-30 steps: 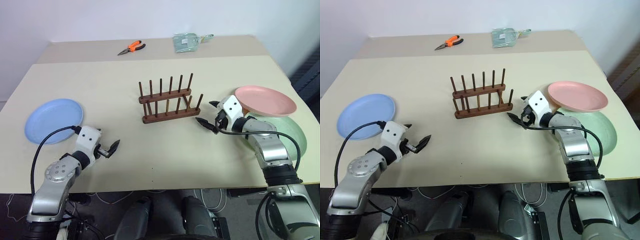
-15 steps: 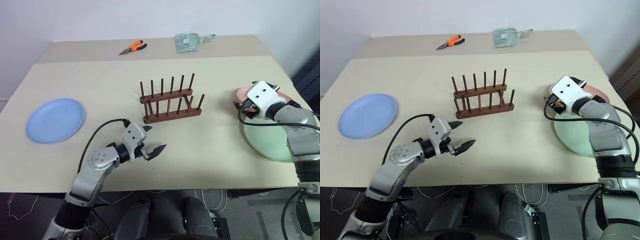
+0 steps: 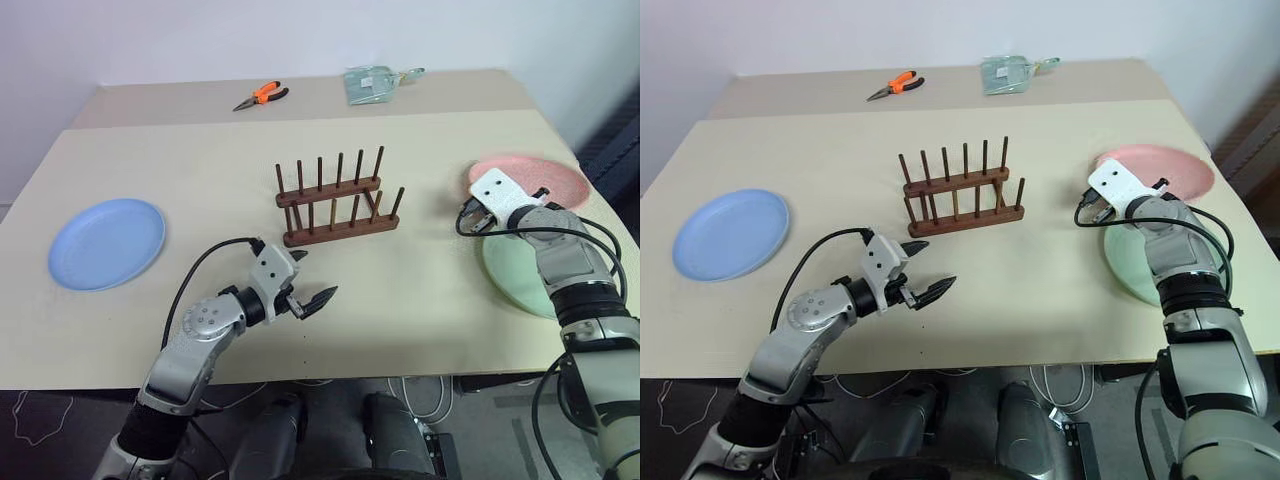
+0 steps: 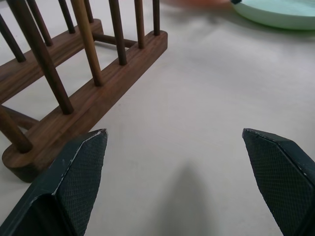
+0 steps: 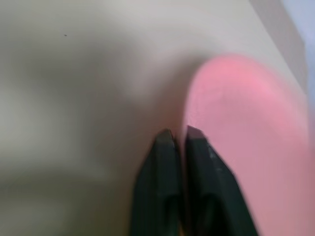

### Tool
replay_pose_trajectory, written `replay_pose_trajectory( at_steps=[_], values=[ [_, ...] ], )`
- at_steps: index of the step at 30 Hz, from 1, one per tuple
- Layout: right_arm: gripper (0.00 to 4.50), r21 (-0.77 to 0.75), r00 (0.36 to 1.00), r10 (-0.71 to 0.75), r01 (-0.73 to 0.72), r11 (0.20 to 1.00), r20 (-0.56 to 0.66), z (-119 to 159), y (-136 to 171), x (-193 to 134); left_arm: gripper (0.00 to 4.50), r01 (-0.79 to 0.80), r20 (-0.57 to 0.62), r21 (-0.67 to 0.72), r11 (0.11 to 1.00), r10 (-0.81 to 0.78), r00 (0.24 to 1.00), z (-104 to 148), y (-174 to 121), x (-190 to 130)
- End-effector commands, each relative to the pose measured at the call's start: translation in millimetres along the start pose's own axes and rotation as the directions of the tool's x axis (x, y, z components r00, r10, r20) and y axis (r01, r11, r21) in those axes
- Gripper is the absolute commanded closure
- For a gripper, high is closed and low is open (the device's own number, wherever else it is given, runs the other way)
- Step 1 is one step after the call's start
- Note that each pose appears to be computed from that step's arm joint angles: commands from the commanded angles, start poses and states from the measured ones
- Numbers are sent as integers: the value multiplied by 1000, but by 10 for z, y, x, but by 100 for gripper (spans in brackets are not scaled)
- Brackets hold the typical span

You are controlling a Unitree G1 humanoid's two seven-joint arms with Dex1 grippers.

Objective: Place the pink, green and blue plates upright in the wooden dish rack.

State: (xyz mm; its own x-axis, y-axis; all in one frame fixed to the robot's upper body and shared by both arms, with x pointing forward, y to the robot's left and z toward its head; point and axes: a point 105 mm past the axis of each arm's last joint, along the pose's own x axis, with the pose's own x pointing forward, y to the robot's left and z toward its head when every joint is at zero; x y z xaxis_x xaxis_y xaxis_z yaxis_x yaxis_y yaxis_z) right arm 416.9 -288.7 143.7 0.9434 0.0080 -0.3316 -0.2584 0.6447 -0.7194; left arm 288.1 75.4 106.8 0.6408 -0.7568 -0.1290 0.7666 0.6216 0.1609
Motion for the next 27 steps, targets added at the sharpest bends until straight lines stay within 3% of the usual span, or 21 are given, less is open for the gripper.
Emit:
replay_pose_trajectory(
  at_steps=[1, 3, 6, 8, 9, 11, 14, 17, 22, 27],
  values=[
    [444, -54, 988, -97, 104, 993, 119, 339, -247, -120, 0, -21, 69, 46, 999, 18, 997, 189, 48, -36],
    [444, -70, 953, -122, 147, 987, 277, 676, -354, -278, 0, -48, 78, 44, 998, 45, 996, 204, 116, -62],
    [444, 104, 840, -143, 104, 989, 523, 1200, -451, -603, 0, -77, 90, 41, 996, 73, 993, 212, 199, -127],
    [444, 345, 703, -146, -149, 927, 696, 1547, -461, -906, 0, -93, 93, 37, 995, 89, 992, 206, 248, -177],
    [444, 414, 624, -131, -332, 848, 770, 1685, -437, -1075, 0, -96, 93, 37, 995, 93, 991, 202, 265, -197],
    [444, 412, 460, -118, -615, 673, 880, 1900, -352, -1382, 0, -98, 89, 42, 994, 94, 992, 192, 285, -226],
    [444, 362, 334, -143, -830, 424, 932, 2062, -196, -1597, 0, -97, 85, 47, 994, 93, 992, 186, 296, -242],
    [444, 353, 347, -82, -866, 356, 934, 2092, 12, -1589, 0, -100, 88, 47, 994, 96, 992, 197, 297, -240],
    [444, 393, 383, -86, -894, 217, 920, 2079, 15, -1445, 0, -99, 91, 42, 994, 95, 991, 206, 258, -244],
    [444, 394, 386, -87, -909, 132, 919, 2143, 30, -1379, 0, -105, 84, 42, 994, 102, 991, 186, 254, -269]
  ],
)
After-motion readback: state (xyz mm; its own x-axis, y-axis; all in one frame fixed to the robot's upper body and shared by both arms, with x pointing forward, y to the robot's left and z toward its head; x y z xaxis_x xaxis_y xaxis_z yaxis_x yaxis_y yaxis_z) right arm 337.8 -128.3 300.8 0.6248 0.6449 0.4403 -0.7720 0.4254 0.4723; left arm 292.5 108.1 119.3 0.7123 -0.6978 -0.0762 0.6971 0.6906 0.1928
